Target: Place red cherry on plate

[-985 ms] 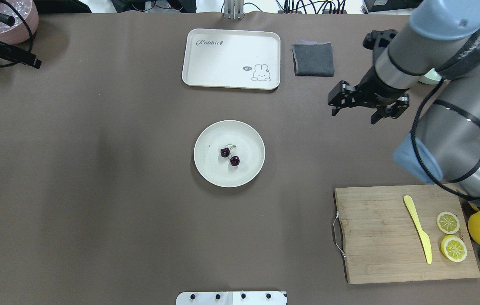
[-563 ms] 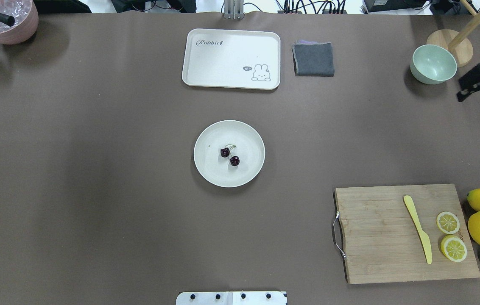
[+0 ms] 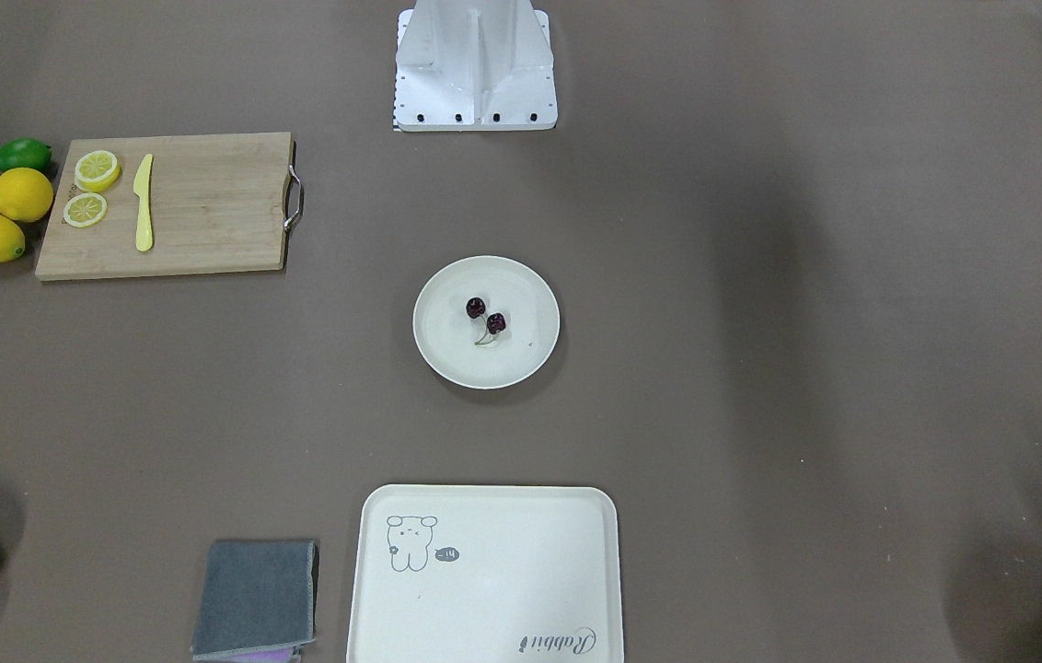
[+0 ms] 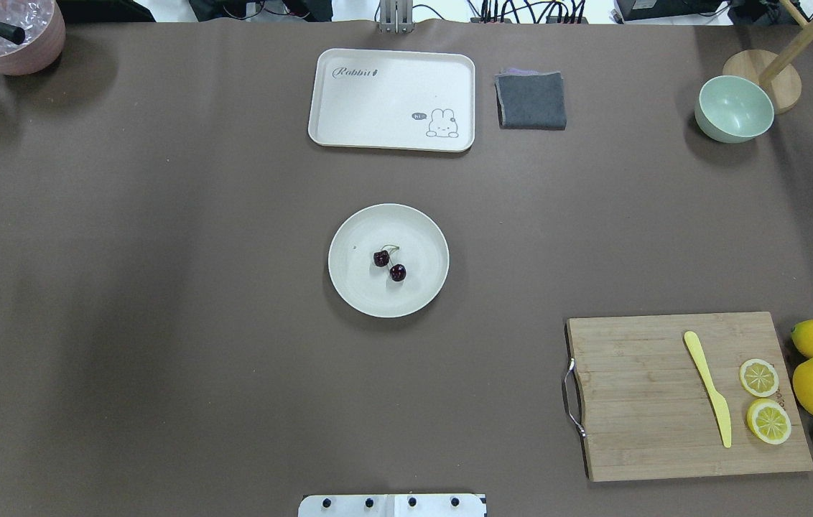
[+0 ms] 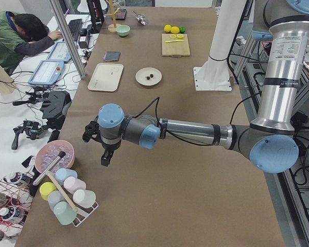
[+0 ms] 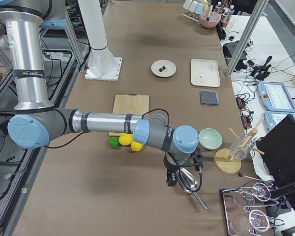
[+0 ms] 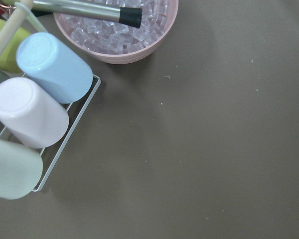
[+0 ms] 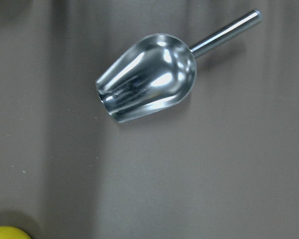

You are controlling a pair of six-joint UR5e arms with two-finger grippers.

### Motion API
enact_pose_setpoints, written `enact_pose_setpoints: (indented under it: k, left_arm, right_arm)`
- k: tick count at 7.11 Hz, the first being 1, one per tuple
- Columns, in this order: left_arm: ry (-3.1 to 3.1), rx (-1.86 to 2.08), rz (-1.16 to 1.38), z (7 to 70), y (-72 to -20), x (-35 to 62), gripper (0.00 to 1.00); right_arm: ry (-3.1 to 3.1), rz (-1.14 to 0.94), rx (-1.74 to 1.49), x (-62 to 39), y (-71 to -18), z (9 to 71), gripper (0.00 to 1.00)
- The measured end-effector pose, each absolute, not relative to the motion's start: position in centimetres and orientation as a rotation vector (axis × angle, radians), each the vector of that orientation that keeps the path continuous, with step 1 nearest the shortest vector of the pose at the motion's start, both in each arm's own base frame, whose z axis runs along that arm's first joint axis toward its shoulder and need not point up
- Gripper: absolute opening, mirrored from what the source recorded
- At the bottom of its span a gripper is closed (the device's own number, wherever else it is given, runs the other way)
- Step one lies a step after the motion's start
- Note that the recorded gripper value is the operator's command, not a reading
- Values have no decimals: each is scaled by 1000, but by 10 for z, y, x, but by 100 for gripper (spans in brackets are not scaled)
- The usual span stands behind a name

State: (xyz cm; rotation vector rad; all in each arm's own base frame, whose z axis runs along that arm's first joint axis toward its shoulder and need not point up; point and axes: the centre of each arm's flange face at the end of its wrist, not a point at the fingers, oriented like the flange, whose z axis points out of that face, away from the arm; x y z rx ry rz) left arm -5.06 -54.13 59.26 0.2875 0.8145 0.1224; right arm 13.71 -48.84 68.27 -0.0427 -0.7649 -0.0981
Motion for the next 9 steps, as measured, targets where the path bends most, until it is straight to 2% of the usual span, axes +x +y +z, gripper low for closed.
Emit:
enact_pose_setpoints:
  k: [3,9]
  left_arm:
    - [810,261,106,619,-520,-53,98]
    - [765,233,50,611,-514,-71,98]
  right_arm:
    - [-773,-50,-18,171,-449,702,100]
    - [-774,-25,-8,177,-440,698,100]
